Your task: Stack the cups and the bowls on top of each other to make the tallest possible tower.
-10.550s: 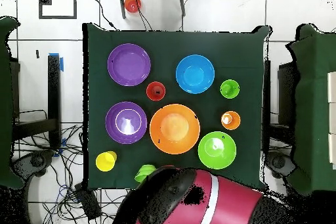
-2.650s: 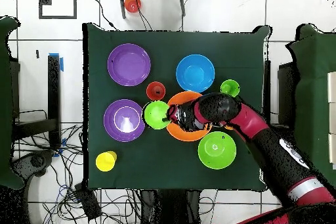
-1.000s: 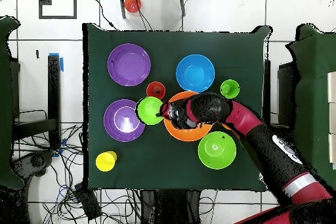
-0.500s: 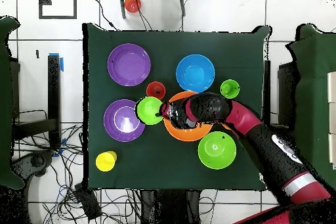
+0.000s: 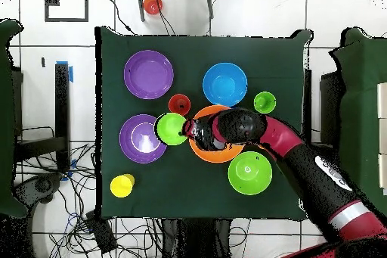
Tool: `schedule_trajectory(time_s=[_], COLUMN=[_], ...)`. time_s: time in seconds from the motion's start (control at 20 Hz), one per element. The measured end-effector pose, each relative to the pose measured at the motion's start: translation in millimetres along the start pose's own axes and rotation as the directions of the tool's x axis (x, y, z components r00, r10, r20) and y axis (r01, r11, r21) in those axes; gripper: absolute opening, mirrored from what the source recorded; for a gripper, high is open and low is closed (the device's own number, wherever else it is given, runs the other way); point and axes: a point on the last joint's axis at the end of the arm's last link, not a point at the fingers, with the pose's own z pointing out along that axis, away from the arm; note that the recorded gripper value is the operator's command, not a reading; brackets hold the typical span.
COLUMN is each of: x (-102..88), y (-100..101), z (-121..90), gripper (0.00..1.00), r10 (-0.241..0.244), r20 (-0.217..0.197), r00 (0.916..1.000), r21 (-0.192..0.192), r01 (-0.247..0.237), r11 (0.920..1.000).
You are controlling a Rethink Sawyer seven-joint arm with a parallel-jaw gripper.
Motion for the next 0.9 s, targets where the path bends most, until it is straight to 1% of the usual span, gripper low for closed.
schedule_trajectory(time_s=[0.1,0.2,0.25,0.55,0.7,0.9], x=[3.4,16.3,19.0,43.1,49.1,48.2], y=[3,10,11,19,21,25], z=[-2,-9,-10,-10,-7,-4], gripper=[0.0,0.0,0.0,0.0,0.0,0.0], r10=[-0.007,-0.027,-0.031,-0.061,-0.067,-0.066], r20=[0.003,0.006,0.006,0.015,0.021,0.018], r00=[1.0,0.9996,0.9995,0.998,0.9976,0.9977], r21=[0.006,0.023,0.026,0.048,0.05,0.046], r01=[0.007,0.027,0.031,0.06,0.066,0.065], r11=[1.0,0.9994,0.9992,0.997,0.9966,0.9968])
